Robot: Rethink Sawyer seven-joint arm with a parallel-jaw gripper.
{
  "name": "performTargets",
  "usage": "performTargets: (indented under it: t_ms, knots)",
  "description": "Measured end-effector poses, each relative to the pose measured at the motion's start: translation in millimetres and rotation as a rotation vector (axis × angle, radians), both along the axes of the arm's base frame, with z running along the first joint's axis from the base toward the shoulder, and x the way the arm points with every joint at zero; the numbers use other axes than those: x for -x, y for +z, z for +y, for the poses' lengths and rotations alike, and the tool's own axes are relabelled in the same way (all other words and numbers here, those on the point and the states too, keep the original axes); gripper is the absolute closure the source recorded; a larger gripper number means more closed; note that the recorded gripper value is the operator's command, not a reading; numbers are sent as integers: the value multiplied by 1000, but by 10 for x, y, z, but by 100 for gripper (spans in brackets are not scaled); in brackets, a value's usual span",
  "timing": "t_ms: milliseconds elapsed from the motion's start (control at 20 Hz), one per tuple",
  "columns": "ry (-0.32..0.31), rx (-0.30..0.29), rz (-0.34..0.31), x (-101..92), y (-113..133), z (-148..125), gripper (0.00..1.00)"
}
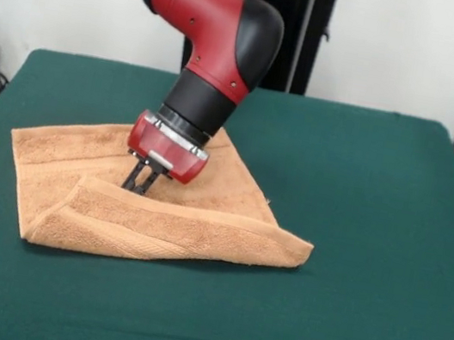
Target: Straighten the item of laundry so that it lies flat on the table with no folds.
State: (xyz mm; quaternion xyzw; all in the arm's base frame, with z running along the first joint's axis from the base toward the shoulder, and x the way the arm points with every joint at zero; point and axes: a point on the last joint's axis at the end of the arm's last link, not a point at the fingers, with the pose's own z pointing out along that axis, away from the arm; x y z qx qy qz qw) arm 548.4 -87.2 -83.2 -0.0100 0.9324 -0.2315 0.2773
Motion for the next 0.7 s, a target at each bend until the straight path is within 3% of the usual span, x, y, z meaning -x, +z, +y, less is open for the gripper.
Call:
performTargets:
  t_ms: [250, 700]
  knots:
    - [-35, -34, 56, -83, 49, -19, 100]
    - [-64, -63, 100, -155, 86, -39, 100]
